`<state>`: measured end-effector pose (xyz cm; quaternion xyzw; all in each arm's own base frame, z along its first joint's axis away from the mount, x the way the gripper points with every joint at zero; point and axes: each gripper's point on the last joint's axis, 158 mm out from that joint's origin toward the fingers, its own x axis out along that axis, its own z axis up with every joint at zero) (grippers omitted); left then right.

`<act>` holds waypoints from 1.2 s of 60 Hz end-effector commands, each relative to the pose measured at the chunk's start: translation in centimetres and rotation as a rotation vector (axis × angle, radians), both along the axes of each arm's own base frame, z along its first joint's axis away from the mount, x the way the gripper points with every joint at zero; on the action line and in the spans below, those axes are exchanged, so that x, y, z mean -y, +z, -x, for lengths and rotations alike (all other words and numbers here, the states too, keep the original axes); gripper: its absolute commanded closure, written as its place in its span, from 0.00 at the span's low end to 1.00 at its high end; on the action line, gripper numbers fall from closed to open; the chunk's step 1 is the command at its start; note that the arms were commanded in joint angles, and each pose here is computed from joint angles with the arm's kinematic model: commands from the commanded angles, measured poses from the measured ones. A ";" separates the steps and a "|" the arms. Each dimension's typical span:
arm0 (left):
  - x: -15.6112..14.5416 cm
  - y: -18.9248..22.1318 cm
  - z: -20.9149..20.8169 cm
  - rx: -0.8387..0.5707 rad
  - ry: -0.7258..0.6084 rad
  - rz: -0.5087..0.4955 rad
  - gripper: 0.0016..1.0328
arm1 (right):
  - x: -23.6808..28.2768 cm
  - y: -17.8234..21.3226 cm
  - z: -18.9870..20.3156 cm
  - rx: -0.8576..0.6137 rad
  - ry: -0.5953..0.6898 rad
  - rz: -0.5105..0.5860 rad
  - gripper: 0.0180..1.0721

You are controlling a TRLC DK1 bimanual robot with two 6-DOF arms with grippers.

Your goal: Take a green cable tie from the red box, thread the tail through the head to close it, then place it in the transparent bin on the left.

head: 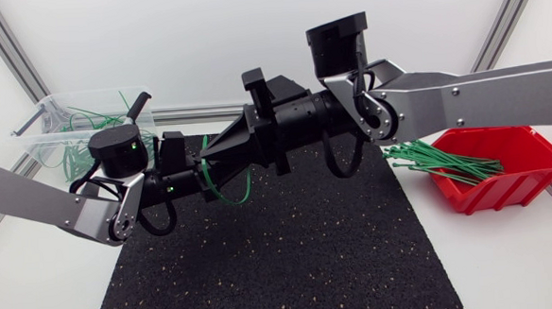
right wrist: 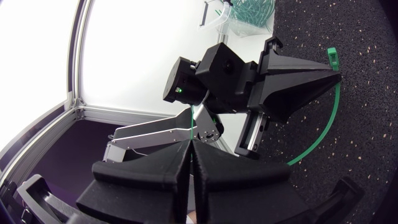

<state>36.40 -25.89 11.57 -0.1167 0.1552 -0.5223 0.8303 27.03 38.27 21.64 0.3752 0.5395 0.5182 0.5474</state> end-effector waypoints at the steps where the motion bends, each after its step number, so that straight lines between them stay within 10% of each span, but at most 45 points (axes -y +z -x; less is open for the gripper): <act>1: -0.2 0.4 -0.5 -0.050 0.020 0.038 0.97 | 0.0 0.0 1.0 -0.016 0.005 0.001 0.94; 28: 0.6 1.4 -0.3 -0.002 0.062 0.024 0.97 | -0.1 0.0 1.6 0.016 -0.002 0.008 0.94; 72: 0.2 2.2 0.8 -0.351 0.044 0.199 0.97 | -0.5 -1.5 1.7 -0.147 -0.066 0.029 0.94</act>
